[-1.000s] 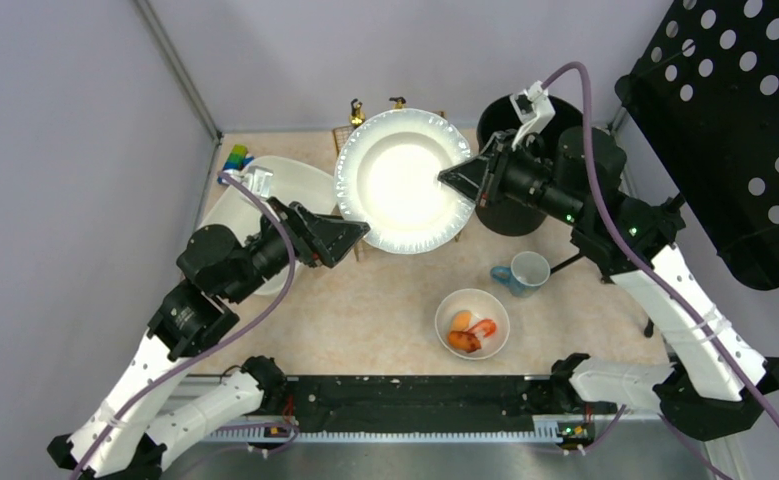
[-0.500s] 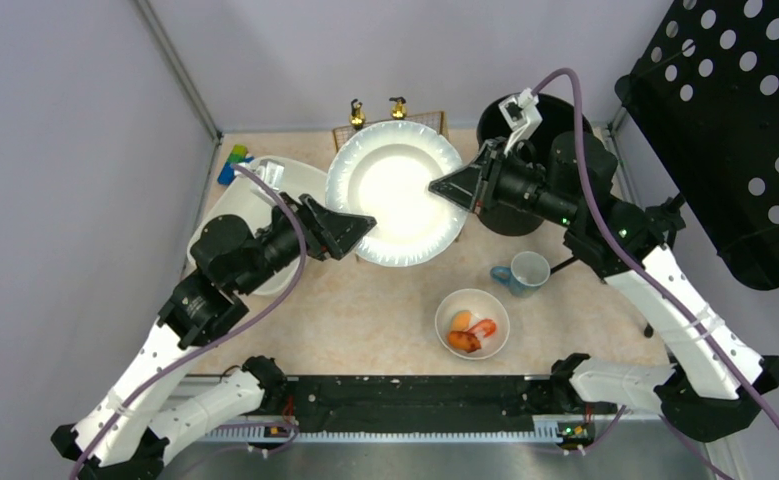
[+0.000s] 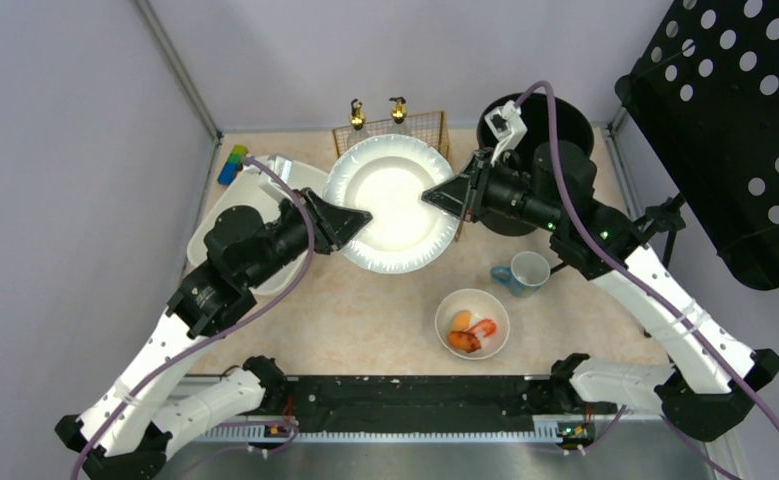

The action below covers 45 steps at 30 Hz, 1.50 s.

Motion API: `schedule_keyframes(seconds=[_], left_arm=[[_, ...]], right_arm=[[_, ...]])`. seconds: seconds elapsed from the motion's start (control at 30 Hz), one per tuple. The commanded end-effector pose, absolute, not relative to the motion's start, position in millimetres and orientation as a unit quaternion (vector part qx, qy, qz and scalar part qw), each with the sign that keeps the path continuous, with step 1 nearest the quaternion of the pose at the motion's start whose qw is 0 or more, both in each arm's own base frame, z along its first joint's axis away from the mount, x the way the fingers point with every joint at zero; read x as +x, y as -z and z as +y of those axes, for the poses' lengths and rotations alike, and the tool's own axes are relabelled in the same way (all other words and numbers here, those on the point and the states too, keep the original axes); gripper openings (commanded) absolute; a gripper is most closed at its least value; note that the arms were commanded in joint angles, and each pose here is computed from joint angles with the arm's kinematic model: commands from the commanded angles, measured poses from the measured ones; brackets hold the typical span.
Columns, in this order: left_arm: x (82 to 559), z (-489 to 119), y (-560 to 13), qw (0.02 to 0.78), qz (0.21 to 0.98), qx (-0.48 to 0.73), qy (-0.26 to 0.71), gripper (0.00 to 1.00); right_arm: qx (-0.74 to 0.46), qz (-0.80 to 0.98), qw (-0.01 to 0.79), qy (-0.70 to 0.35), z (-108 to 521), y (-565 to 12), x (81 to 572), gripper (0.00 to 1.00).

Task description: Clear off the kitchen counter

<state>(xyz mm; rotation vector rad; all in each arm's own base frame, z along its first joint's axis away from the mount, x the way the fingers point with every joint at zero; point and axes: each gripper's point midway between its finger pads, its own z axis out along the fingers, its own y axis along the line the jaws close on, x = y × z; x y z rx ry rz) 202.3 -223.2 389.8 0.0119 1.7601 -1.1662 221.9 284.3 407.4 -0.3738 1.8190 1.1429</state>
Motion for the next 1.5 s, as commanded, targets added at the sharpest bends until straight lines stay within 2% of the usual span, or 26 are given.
schedule_keyframes(seconds=[0.0, 0.07, 0.1, 0.13, 0.4, 0.6, 0.77, 0.83, 1.0, 1.13, 1.47], left_arm=[[200.2, -221.3, -420.4, 0.516, 0.695, 0.005, 0.5, 0.22], [201.5, -220.5, -417.6, 0.515, 0.699, 0.002, 0.495, 0.13], [202.1, -219.6, -417.0, 0.515, 0.701, -0.001, 0.493, 0.03], [203.2, -218.9, -415.9, 0.515, 0.703, -0.004, 0.49, 0.0], [208.8, -213.2, -408.6, 0.519, 0.714, -0.018, 0.47, 0.0], [209.2, -188.4, -409.7, 0.546, 0.714, -0.052, 0.436, 0.0], [206.8, -163.6, -415.7, 0.573, 0.709, -0.076, 0.403, 0.0], [207.6, -153.2, -415.9, 0.584, 0.709, -0.088, 0.385, 0.0], [211.1, -107.8, -406.0, 0.612, 0.716, -0.152, 0.3, 0.0], [211.5, -72.5, -401.0, 0.632, 0.709, -0.204, 0.237, 0.0], [209.7, -22.6, -365.0, 0.624, 0.718, -0.289, 0.109, 0.0]], right_arm=[[-0.145, 0.661, 0.53, -0.511, 286.3, -467.6, 220.4, 0.0], [-0.142, 0.664, 0.53, -0.508, 286.5, -464.7, 222.5, 0.0], [-0.141, 0.663, 0.531, -0.509, 286.9, -464.3, 223.3, 0.0], [-0.141, 0.664, 0.53, -0.508, 287.1, -463.2, 223.7, 0.0], [-0.134, 0.674, 0.526, -0.502, 290.0, -450.4, 230.5, 0.0], [-0.132, 0.683, 0.522, -0.493, 291.1, -437.4, 234.6, 0.38], [-0.123, 0.692, 0.529, -0.476, 284.2, -428.5, 237.6, 0.58], [-0.118, 0.7, 0.536, -0.457, 277.3, -421.6, 240.2, 0.63], [-0.095, 0.72, 0.558, -0.403, 252.2, -396.2, 246.4, 0.64], [-0.092, 0.72, 0.553, -0.409, 253.9, -375.7, 245.4, 0.64], [-0.118, 0.736, 0.525, -0.411, 269.9, -345.0, 249.4, 0.63]])
